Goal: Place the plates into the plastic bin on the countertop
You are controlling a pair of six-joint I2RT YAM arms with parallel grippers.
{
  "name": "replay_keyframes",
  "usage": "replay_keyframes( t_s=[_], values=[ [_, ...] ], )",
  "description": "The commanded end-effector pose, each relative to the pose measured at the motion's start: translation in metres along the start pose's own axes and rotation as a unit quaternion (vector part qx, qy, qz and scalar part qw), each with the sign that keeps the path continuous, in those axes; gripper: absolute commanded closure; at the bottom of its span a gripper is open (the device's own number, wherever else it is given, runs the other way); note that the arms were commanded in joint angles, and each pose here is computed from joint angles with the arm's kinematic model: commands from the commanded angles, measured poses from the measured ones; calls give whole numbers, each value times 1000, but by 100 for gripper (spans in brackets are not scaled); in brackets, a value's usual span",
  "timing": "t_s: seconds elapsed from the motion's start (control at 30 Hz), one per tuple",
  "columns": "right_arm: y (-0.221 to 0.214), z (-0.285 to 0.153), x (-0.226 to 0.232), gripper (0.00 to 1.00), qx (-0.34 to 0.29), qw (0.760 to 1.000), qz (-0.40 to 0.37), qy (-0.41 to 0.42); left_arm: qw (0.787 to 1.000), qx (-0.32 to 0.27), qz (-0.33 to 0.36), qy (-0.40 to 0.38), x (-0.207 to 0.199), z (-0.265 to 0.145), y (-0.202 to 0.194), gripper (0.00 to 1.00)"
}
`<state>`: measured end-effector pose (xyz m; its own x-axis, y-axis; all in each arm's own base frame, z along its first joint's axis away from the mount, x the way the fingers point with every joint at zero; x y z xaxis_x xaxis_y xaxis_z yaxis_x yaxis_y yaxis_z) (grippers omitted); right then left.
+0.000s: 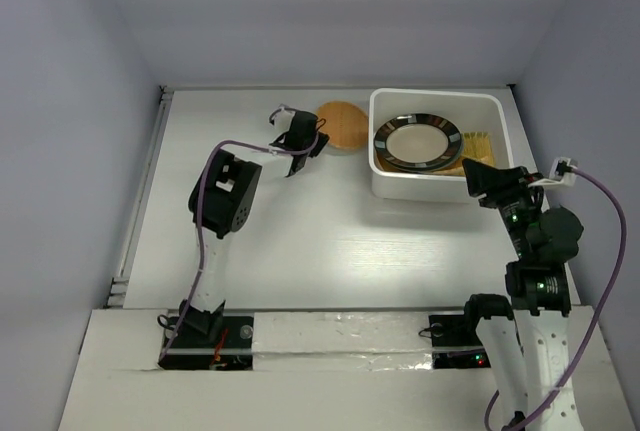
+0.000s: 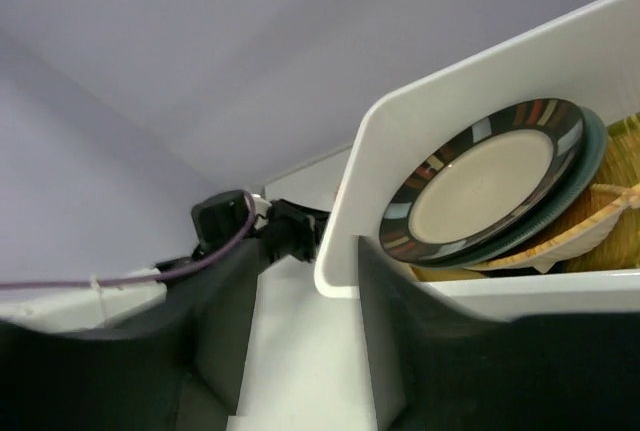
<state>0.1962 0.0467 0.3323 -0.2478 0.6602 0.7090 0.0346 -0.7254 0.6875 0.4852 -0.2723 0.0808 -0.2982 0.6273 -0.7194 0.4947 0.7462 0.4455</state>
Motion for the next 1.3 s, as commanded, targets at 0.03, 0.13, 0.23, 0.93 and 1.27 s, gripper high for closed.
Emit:
replay_keyframes(
  t_s=[0.03, 0.13, 0.23, 0.93, 1.27],
  values=[
    [-10, -1, 15, 74, 40, 997, -8, 62, 999, -43, 28, 4, 16, -22, 8, 100],
    [-19, 4, 21, 95, 74, 993, -5, 92, 996, -83, 34, -28, 16, -55, 28, 100],
    [-33, 8, 21, 96, 101, 990, 9, 100, 991, -114, 23, -68, 19, -89, 49, 100],
    [-26, 17, 53, 55, 82, 989, 16, 119, 931, -175, 41, -318, -56, -266, 116, 100],
    [15, -21, 81, 64, 14, 991, 11, 129, 892, -22, 98, -440, -178, -263, 41, 100]
  ],
)
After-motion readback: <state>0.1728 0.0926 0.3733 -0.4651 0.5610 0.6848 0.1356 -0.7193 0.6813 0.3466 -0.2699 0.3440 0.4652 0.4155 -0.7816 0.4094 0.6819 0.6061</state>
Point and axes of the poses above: each gripper's point midway between its finger pads, its own z axis out along the fingers, its own x axis along the line the jaws close on, y = z × x, the point moved 5 cm from there along -z, back along the fingers, and after that the axes turned 6 degrees about z, right-handed, at the moved point
